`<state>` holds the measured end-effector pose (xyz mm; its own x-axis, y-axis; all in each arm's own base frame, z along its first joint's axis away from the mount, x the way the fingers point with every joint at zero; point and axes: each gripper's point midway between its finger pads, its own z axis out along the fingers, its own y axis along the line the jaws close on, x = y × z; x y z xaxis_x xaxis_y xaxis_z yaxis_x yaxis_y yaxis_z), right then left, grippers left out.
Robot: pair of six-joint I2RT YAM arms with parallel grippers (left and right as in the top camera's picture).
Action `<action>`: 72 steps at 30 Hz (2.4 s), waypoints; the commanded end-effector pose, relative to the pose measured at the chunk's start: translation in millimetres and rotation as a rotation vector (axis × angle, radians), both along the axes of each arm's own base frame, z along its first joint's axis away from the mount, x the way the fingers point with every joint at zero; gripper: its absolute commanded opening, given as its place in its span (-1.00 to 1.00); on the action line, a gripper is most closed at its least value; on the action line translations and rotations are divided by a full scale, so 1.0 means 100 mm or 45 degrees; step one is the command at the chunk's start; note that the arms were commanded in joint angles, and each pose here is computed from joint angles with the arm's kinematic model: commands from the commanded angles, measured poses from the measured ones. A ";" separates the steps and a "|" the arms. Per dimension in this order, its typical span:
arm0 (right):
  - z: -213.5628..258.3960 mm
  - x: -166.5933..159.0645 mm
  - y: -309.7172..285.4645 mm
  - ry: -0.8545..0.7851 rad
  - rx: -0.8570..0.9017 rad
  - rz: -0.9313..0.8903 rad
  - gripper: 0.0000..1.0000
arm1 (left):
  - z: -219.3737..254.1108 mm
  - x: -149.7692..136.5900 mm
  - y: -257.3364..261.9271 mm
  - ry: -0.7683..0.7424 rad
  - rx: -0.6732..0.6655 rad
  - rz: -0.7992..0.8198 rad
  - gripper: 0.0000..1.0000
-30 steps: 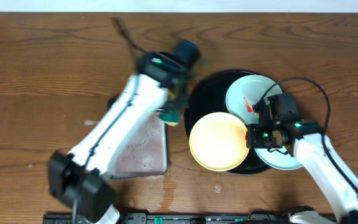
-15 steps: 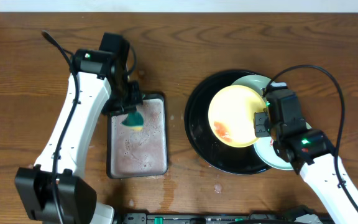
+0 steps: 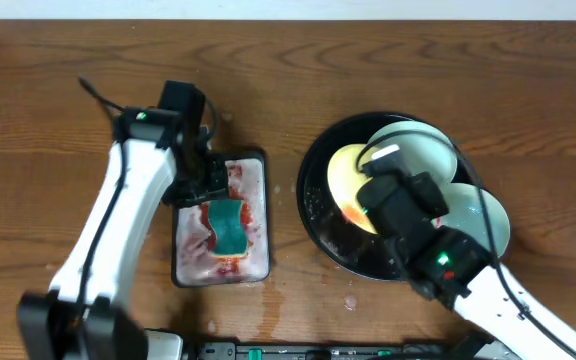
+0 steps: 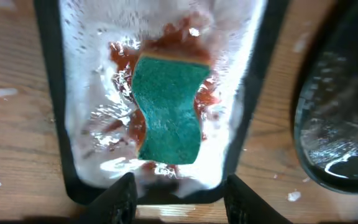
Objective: Clean dirty plates on tray and stack at the side
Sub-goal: 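Return the sponge to the soapy tray with the left gripper, then lift the yellow plate with the right gripper and place it right of tray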
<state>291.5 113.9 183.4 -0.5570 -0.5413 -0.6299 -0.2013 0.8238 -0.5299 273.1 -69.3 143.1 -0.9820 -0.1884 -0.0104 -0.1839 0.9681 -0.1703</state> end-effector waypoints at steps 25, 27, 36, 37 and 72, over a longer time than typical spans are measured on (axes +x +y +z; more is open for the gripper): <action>0.79 -0.04 0.31 -0.367 -0.409 0.118 -0.98 | 0.73 -0.12 0.01 -0.377 -0.068 -0.015 0.65; 0.79 -0.04 0.31 -0.367 -0.409 0.118 -0.98 | 0.73 -0.12 0.01 -0.378 -0.068 -0.015 0.65; 0.78 -0.04 0.31 -0.366 -0.406 0.120 -0.98 | 0.73 -0.12 0.01 -0.377 -0.068 -0.015 0.67; 0.78 -0.04 0.32 -0.365 -0.399 0.123 -0.98 | 0.73 -0.12 0.01 -0.377 -0.068 -0.015 0.67; 0.10 0.24 -0.16 0.363 1.111 -0.027 -0.98 | 0.73 -0.12 0.01 -0.378 -0.068 -0.015 0.68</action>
